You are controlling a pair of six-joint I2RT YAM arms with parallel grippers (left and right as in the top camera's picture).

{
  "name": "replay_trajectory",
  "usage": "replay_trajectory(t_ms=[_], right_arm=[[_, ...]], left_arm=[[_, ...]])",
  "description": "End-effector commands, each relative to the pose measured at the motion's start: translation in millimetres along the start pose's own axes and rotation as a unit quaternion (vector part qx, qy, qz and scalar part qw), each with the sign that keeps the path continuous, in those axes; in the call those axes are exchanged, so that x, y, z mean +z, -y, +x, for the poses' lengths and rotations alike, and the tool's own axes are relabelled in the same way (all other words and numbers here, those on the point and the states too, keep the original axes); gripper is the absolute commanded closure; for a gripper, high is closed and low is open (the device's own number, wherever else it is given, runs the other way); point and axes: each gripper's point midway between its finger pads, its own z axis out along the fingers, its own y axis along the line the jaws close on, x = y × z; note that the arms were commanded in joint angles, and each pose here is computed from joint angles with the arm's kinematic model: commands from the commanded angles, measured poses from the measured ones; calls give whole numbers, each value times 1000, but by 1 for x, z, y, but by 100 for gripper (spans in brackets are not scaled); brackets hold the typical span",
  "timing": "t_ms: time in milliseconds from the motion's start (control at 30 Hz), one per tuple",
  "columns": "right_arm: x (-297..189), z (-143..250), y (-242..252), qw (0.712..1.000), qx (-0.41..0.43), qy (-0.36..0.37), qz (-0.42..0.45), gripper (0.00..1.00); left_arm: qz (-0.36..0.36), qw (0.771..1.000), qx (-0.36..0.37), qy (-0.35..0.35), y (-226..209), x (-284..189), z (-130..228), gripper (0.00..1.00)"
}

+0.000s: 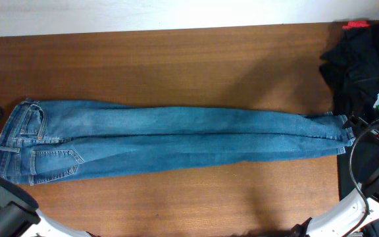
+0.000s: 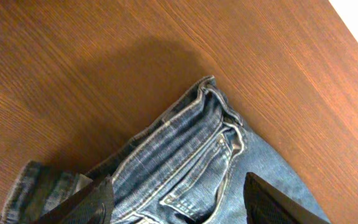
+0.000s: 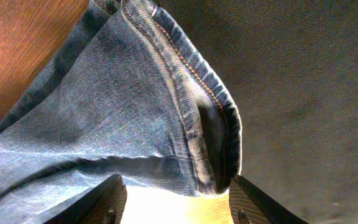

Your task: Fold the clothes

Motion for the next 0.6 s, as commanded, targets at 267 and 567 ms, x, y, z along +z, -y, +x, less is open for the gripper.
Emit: replay_trajectory(t_ms=[267, 567], right_arm=[[0, 3, -1, 1000, -2, -3, 0, 42], [0, 5, -1, 1000, -2, -7, 0, 42]], left_arm=[[10, 999, 0, -41, 0, 24, 17, 32], [19, 994, -1, -112, 10, 64, 53, 96]])
